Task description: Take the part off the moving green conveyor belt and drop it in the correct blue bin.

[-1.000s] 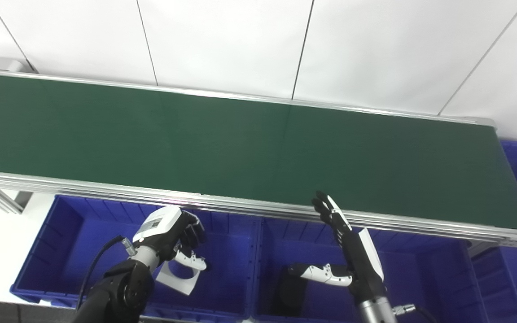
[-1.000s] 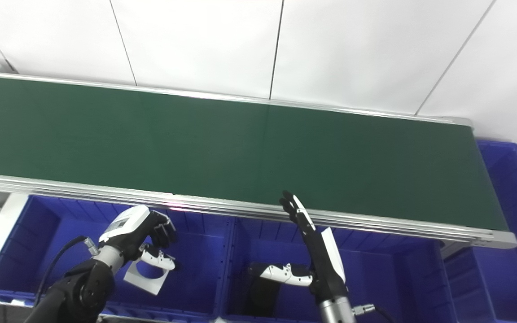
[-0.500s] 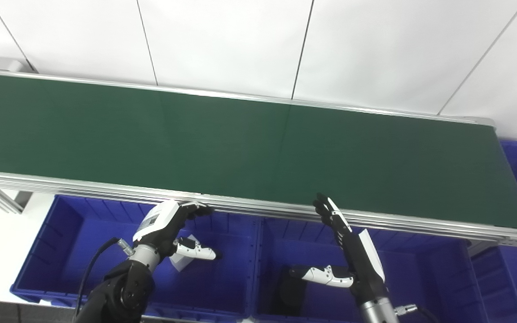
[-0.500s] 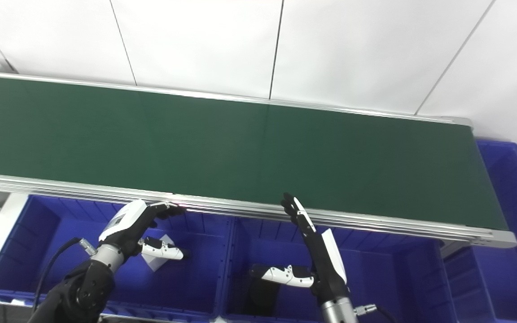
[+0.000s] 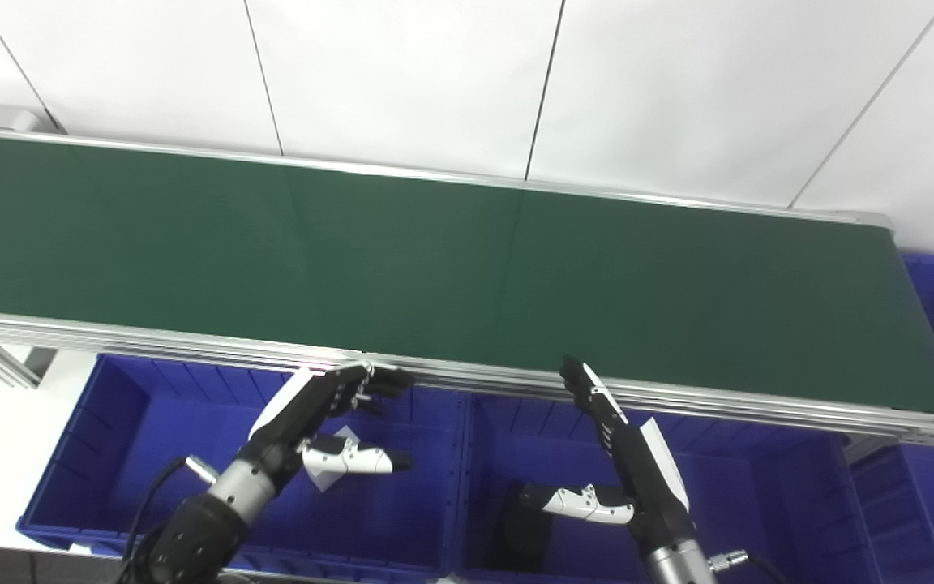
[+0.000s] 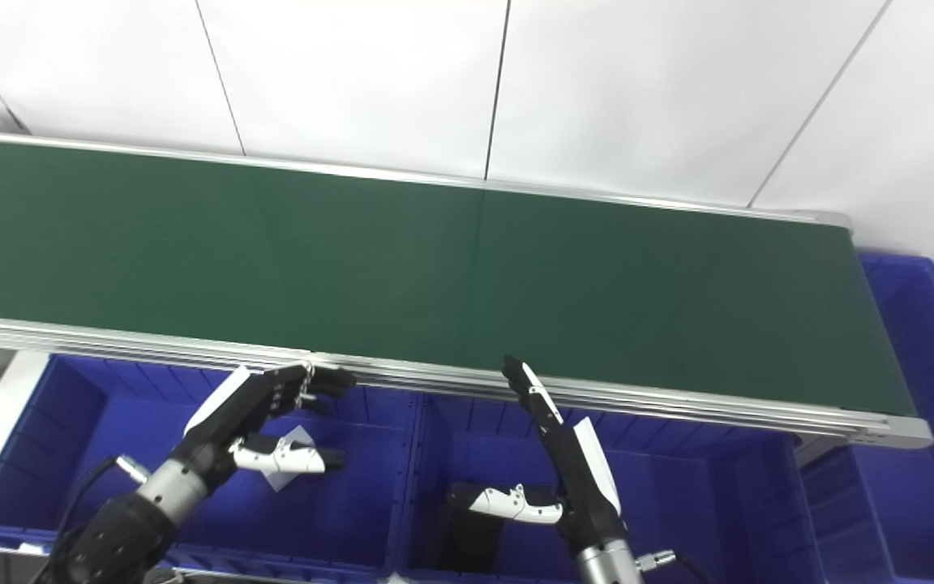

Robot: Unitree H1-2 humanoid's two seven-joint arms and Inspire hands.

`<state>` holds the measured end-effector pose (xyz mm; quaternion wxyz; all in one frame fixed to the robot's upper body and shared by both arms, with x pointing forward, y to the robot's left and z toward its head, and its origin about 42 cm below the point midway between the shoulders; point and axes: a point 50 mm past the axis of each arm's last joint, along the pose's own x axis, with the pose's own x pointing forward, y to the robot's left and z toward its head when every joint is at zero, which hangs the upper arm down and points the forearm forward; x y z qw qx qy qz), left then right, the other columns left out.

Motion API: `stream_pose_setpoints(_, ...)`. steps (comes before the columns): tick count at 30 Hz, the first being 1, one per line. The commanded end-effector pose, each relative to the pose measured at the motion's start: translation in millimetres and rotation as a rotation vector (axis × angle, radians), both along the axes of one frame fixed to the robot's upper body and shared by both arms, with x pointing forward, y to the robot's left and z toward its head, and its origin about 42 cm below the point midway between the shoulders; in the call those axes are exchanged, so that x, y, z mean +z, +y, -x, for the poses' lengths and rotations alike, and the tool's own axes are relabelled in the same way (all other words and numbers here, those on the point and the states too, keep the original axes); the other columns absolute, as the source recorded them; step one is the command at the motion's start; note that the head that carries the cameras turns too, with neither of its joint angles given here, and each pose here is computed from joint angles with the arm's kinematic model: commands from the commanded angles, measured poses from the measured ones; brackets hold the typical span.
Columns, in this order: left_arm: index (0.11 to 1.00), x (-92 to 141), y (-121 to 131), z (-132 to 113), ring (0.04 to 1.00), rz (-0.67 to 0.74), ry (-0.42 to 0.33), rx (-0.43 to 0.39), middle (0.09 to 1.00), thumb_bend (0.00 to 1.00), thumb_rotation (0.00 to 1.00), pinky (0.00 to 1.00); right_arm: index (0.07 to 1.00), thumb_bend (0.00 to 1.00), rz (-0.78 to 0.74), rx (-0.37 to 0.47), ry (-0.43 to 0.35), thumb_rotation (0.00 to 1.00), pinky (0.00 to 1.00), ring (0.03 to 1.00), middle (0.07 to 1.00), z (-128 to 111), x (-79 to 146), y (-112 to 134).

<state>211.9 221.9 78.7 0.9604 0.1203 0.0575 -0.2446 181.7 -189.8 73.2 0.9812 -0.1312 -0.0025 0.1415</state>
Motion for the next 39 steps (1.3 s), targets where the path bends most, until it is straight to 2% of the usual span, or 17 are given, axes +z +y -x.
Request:
stream_pose_setpoints(1,0.708,15,-2,-3,0.760,0.064,-0.072,-0.015,0.764,0.83,0.24,0.69,0.955,1.00,-0.013,-0.003,-0.007,0.43,0.94,0.936,0.937,-3,4,2)
stream_pose_setpoints(7,0.724,11,-1,4,0.760,0.094,-0.062,0.002,0.763,0.80,0.23,0.68,0.963,1.00,-0.013,0.000,-0.001,0.43,0.95,0.936,0.934,-3,2,2)
stream_pose_setpoints(10,0.735,9,1,5,0.777,0.076,-0.061,0.032,0.775,0.82,0.26,0.70,0.968,1.00,-0.023,-0.005,0.000,0.42,0.96,0.934,0.929,-2,0,4)
stream_pose_setpoints(19,0.867,1,11,7,0.873,0.045,-0.070,0.092,0.895,0.83,0.24,0.81,0.971,1.00,-0.007,0.000,0.000,0.44,0.96,0.933,0.920,0,-2,10)
stream_pose_setpoints(23,0.889,-2,14,5,0.905,0.062,-0.088,0.121,0.919,0.86,0.24,0.85,0.971,1.00,0.030,-0.003,-0.009,0.47,0.94,0.927,0.915,1,0,13)
stream_pose_setpoints(29,0.928,-7,28,2,0.934,0.065,-0.128,0.177,0.952,0.83,0.27,0.85,0.957,1.00,0.041,-0.015,0.002,0.49,0.92,0.911,0.907,-2,-1,29)
stream_pose_setpoints(33,0.954,-11,38,-3,0.946,0.056,-0.147,0.170,0.970,0.78,0.27,0.86,0.962,0.99,0.083,-0.016,0.028,0.52,0.88,0.916,0.918,-8,-4,39)
stream_pose_setpoints(39,0.932,-13,39,-7,0.935,0.061,-0.147,0.157,0.950,0.80,0.25,0.86,0.952,0.99,0.086,-0.030,0.014,0.49,0.84,0.905,0.910,-10,-4,41)
